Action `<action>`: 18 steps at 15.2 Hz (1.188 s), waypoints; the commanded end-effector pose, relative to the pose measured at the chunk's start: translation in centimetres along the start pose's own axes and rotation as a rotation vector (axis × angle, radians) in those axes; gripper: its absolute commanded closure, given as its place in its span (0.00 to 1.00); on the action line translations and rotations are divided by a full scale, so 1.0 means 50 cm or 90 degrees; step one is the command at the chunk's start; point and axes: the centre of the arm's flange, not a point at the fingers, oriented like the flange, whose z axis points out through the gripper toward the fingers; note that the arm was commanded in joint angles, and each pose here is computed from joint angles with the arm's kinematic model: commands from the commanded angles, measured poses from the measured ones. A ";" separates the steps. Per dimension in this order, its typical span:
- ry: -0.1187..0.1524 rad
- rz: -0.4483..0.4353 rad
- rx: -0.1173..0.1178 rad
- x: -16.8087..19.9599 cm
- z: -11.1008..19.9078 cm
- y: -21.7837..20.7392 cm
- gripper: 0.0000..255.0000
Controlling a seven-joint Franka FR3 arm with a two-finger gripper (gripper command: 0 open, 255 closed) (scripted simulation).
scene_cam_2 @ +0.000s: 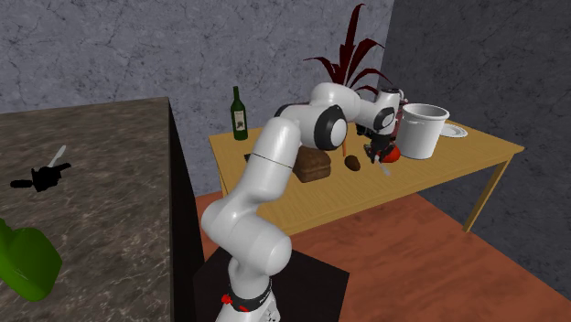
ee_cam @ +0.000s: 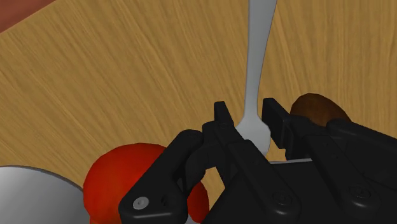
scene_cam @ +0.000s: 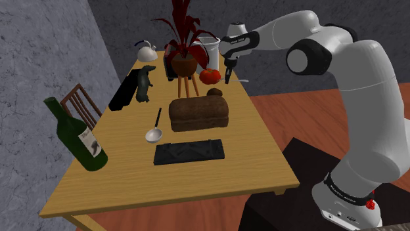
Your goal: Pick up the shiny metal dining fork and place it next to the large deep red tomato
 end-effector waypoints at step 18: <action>0.000 0.000 0.000 -0.013 0.112 -0.012 1.00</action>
